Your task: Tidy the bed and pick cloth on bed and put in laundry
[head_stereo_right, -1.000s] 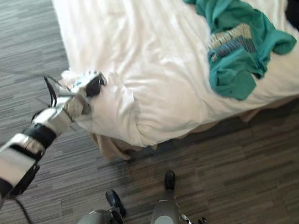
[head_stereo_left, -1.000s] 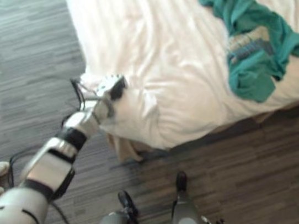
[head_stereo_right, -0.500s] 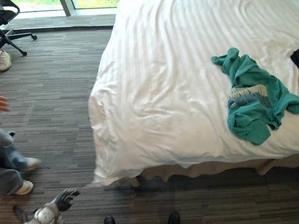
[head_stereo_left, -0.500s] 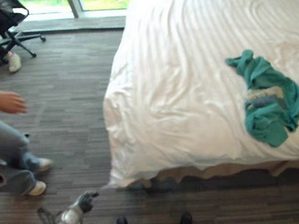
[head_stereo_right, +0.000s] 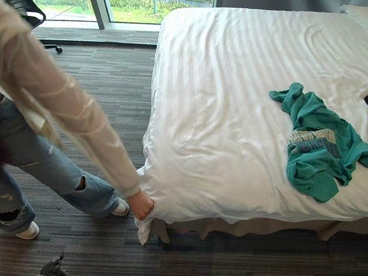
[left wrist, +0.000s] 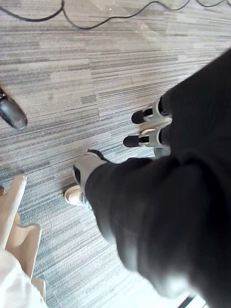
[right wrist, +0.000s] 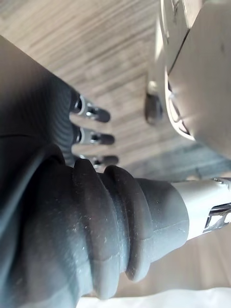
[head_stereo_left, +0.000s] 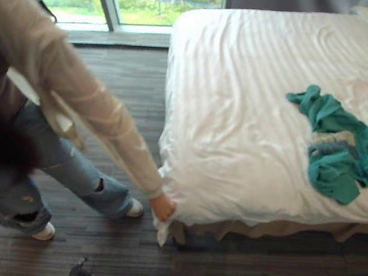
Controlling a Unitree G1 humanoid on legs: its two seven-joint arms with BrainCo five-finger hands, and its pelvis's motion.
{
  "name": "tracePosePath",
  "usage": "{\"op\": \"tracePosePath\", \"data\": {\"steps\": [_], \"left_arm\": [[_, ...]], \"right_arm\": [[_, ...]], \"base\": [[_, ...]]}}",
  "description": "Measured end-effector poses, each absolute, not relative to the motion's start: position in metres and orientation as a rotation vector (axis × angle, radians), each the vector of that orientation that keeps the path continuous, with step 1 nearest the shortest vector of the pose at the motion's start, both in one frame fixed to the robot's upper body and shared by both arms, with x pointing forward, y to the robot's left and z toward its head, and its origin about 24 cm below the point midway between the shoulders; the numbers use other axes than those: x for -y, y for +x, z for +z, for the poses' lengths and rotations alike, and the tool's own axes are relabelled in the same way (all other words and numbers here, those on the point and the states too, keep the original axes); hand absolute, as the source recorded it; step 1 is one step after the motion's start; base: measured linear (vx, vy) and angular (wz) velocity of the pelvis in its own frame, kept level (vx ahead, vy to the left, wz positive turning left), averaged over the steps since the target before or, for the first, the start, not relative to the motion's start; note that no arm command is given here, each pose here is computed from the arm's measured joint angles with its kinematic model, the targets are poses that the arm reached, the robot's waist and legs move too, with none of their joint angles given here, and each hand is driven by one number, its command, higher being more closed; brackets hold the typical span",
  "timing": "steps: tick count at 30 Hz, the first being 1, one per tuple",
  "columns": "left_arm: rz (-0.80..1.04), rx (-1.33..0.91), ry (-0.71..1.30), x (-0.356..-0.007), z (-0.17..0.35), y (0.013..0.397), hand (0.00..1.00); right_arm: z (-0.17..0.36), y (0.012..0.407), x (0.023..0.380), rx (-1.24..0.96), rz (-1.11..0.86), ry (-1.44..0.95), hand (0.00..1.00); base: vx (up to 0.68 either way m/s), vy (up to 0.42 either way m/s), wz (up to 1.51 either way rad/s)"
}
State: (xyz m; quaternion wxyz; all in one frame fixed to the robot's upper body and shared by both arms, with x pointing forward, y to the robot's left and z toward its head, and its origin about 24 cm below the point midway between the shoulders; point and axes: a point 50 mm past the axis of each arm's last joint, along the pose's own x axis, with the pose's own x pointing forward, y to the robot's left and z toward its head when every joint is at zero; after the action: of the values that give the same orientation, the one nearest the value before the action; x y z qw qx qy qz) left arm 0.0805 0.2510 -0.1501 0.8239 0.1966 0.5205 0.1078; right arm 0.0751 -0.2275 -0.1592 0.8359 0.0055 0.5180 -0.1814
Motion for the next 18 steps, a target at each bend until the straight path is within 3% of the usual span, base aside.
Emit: {"op": "tracePosePath", "data": {"steps": [14,18], "left_arm": [[0.205,-1.094,0.404,-0.243,-0.151,0.083,0.00],[0.268,-1.025,0.376,-0.254,-0.142,0.100,0.00]], "right_arm": [[-0.160,0.073,0.227,-1.115,-0.383,0.008,0.00],[-0.160,0.072,0.229,-1.118,-0.398,0.012,0.00]], "base": [[-0.02,0.000,-0.03],[0.00,0.000,-0.02]]}}
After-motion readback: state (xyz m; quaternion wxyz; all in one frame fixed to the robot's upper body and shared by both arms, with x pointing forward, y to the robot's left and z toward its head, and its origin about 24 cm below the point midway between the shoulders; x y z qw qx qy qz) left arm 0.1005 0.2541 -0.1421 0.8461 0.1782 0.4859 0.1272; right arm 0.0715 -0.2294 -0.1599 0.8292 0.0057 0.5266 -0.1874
